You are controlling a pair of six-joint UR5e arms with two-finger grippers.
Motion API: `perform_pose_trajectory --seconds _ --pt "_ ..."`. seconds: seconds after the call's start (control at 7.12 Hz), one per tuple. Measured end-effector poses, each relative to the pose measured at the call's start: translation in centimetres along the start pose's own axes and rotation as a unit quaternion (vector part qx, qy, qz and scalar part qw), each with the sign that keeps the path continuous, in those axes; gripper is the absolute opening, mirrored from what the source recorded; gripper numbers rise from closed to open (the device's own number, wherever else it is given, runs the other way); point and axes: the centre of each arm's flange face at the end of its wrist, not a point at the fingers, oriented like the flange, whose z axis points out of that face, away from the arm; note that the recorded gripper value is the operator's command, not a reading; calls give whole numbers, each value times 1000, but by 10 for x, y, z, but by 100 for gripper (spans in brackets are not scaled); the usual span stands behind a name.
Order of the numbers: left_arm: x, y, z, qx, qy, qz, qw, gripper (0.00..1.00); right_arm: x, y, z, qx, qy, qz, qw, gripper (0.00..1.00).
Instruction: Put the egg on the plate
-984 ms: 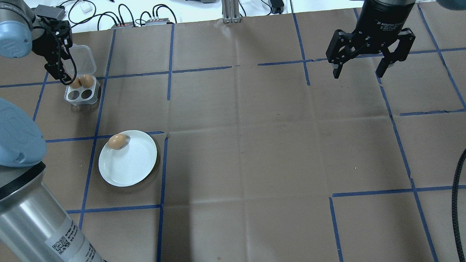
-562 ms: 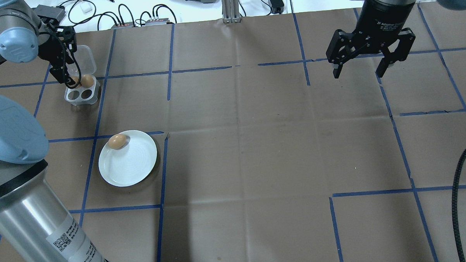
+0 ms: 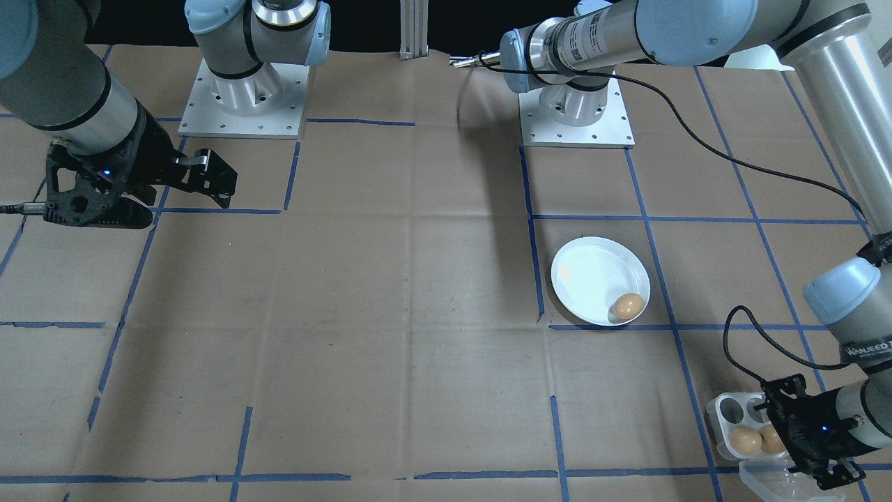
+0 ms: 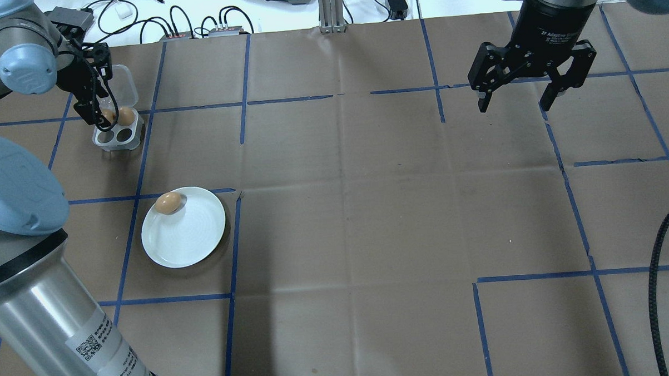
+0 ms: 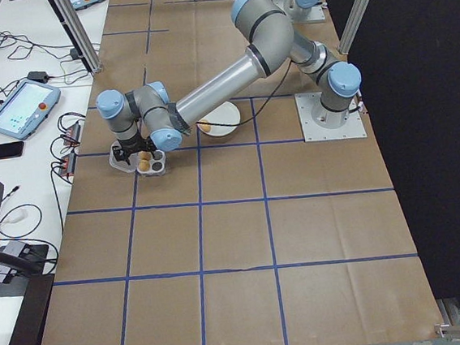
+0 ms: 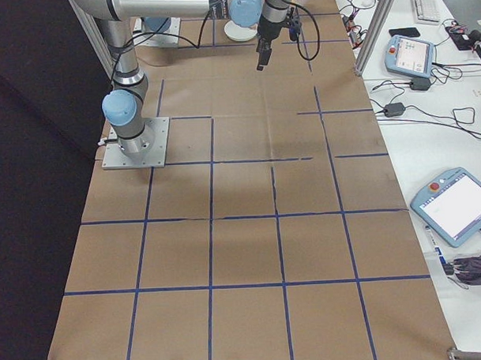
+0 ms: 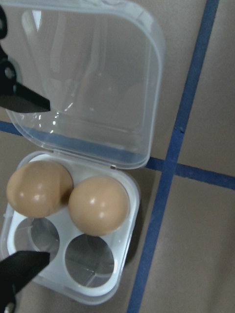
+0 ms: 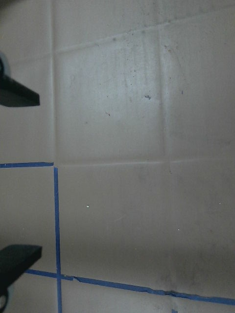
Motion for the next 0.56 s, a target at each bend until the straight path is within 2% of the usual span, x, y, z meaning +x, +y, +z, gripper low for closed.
perform_pose_trajectory --seconds 0.56 --pt "2 11 10 -3 10 -5 1000 95 0 0 0 0 0 0 1000 100"
